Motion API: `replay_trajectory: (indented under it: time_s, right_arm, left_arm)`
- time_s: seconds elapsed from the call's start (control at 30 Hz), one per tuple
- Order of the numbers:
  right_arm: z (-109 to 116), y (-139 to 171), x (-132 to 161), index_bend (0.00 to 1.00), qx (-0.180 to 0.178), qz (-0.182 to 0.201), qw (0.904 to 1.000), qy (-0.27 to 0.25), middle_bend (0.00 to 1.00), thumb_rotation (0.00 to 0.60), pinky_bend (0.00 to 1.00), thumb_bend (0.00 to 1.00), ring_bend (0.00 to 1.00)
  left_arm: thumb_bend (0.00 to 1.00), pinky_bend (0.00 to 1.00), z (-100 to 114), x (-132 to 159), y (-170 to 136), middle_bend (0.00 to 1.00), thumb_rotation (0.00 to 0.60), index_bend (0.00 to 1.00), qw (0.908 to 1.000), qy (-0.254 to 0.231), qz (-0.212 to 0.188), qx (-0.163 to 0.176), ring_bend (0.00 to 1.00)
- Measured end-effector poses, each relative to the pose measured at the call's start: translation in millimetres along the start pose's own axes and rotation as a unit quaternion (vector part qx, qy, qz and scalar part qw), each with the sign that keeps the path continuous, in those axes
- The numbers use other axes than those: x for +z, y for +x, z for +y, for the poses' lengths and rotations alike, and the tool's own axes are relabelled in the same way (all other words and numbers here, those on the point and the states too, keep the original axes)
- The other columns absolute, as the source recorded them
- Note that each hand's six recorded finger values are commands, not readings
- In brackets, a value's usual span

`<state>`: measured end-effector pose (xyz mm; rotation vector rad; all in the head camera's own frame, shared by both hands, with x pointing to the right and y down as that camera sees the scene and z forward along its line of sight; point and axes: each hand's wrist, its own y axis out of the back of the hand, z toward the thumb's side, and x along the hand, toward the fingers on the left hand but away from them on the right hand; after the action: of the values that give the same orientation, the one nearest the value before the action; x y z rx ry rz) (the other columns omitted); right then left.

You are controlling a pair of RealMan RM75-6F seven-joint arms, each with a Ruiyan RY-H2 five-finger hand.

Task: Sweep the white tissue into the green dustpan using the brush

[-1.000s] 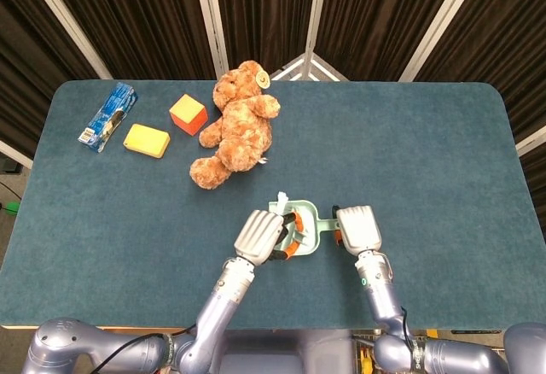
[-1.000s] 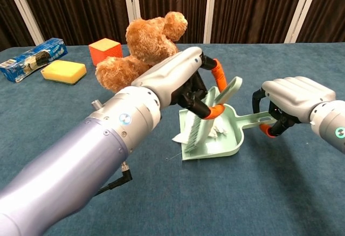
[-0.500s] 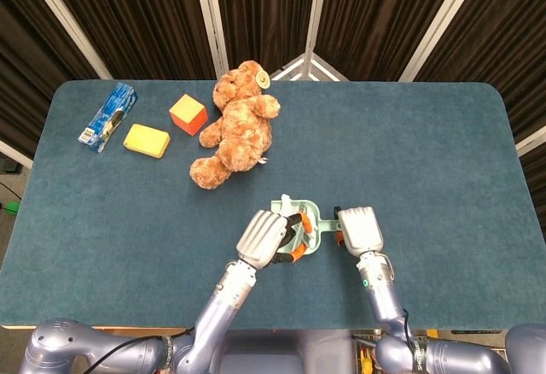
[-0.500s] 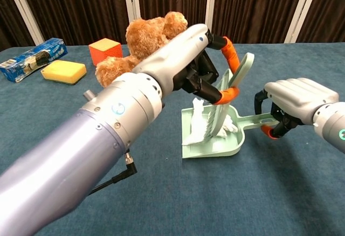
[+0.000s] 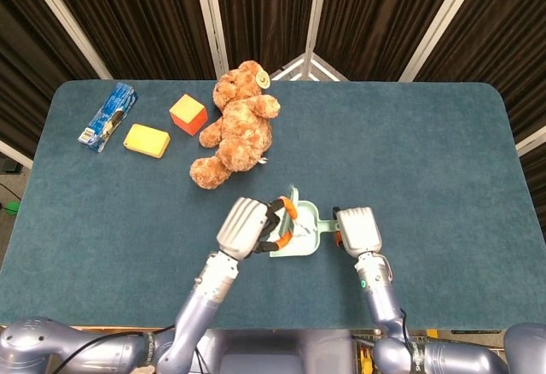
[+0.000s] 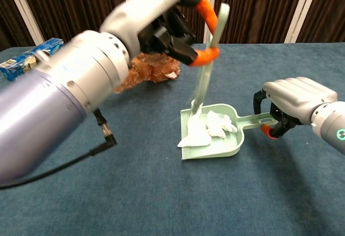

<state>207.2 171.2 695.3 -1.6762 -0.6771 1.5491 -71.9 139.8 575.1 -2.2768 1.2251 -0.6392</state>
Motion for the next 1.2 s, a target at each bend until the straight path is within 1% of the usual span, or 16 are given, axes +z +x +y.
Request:
replay_trajectory:
  time_s: [0.03,0.07,0.13,0.33,0.5,0.6,0.7,0.8,0.9,1.0,1.03,1.2]
  right_arm:
    - [0,1,0,0.1,0.001,0.0,1.0,0.001,0.92,0.6,0.83,0.47,0.91]
    - [0,2,0,0.05,0.001,0.0,1.0,0.003,0.92,0.6,0.83,0.47,0.91]
    - [1,3,0,0.0,0.002,-0.001,1.0,0.003,0.92,0.6,0.83,0.47,0.91]
    - [4,7,-1,0.0,-0.002,-0.003,1.0,0.008,0.92,0.6,0.83,0.47,0.91]
    - [8,11,-3,0.0,-0.002,-0.008,0.9999,0.013,0.92,0.6,0.83,0.47,0.9]
    - [11,14,-6,0.0,-0.003,-0.011,0.9999,0.012,0.92,0.6,0.83,0.47,0.9]
    - [14,17,-13,0.0,-0.006,-0.015,0.9998,0.009,0.92,0.6,0.83,0.47,0.9]
    - [16,19,-17,0.0,-0.008,-0.017,0.9998,0.007,0.92,0.6,0.83,0.47,0.9]
    - [18,21,-21,0.0,-0.009,-0.019,0.9998,0.004,0.92,0.6,0.83,0.47,0.9]
    - [20,24,-25,0.0,-0.01,-0.021,0.9997,-0.001,0.92,0.6,0.83,0.47,0.9]
    - [21,24,-25,0.0,-0.009,-0.021,0.9997,-0.002,0.92,0.6,0.83,0.47,0.9]
    - [22,27,-26,0.0,-0.009,-0.019,0.9998,-0.006,0.92,0.6,0.83,0.47,0.9]
  left_arm:
    - [0.65,1.0,7,0,0,1.0,0.6,0.82,1.0,0.001,0.0,0.005,1.0]
    - [0.65,1.0,13,-1,1,1.0,0.6,0.82,1.0,0.002,0.0,0.009,1.0]
    - [0.65,1.0,25,-2,1,1.0,0.6,0.82,0.9998,0.005,0.001,0.018,1.0]
    - [0.65,1.0,57,-9,-1,1.0,0.6,0.82,0.999,0.017,0.006,0.041,1.0]
    - [0.65,1.0,79,-17,-4,1.0,0.6,0.82,0.998,0.034,0.011,0.053,1.0]
    - [0.65,1.0,91,-24,-9,1.0,0.6,0.82,0.997,0.054,0.015,0.053,1.0]
    - [0.65,1.0,102,-33,-14,1.0,0.6,0.82,0.9946,0.09,0.019,0.047,1.0]
    - [0.65,1.0,114,-46,-21,1.0,0.6,0.82,0.9889,0.141,0.024,0.039,1.0]
    - [0.65,1.0,122,-64,-30,1.0,0.6,0.82,0.9807,0.191,0.039,0.02,1.0]
    - [0.65,1.0,127,-85,-44,1.0,0.6,0.82,0.9709,0.23,0.065,-0.013,1.0]
    - [0.65,1.0,127,-95,-51,1.0,0.6,0.82,0.966,0.245,0.078,-0.028,1.0]
    - [0.65,1.0,123,-129,-76,1.0,0.6,0.81,0.9463,0.285,0.128,-0.085,1.0]
